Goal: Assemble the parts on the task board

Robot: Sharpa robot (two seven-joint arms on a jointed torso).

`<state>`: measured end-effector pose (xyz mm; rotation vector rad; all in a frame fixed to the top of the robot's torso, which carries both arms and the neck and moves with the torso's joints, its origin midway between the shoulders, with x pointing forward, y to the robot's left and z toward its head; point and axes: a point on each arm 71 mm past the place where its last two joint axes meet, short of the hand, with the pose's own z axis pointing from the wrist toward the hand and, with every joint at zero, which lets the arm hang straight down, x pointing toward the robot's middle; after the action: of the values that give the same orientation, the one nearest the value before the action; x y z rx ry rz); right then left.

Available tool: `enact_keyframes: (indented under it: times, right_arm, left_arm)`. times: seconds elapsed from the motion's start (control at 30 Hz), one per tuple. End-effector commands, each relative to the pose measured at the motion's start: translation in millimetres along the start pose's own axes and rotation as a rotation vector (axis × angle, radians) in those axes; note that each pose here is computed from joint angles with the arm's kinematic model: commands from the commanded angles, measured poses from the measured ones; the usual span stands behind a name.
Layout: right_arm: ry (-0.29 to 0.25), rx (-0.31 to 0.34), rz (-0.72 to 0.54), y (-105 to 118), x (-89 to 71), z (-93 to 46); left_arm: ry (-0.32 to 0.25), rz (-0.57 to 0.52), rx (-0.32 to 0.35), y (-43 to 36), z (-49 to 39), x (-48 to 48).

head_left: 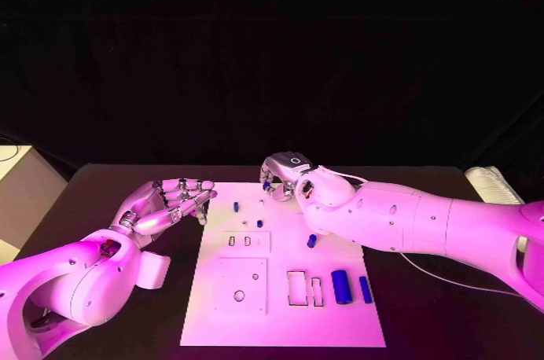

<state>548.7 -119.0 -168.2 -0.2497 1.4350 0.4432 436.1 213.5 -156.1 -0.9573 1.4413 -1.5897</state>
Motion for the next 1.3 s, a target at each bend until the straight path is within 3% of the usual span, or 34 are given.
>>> enact_keyframes:
  times: [0.03,0.6,1.3]
  right_arm:
    - [0.006,-0.009,-0.011,1.7,1.2,1.1]
    - [0.034,0.009,-0.025,-2.1,4.3,1.7]
    - [0.006,-0.005,-0.012,-2.5,2.6,3.0]
  left_arm:
    - [0.019,-0.011,0.007,-2.0,0.6,2.3]
    - [0.015,-0.008,0.008,-3.0,0.8,0.6]
    - [0.012,-0.009,0.005,-3.0,0.7,-1.1]
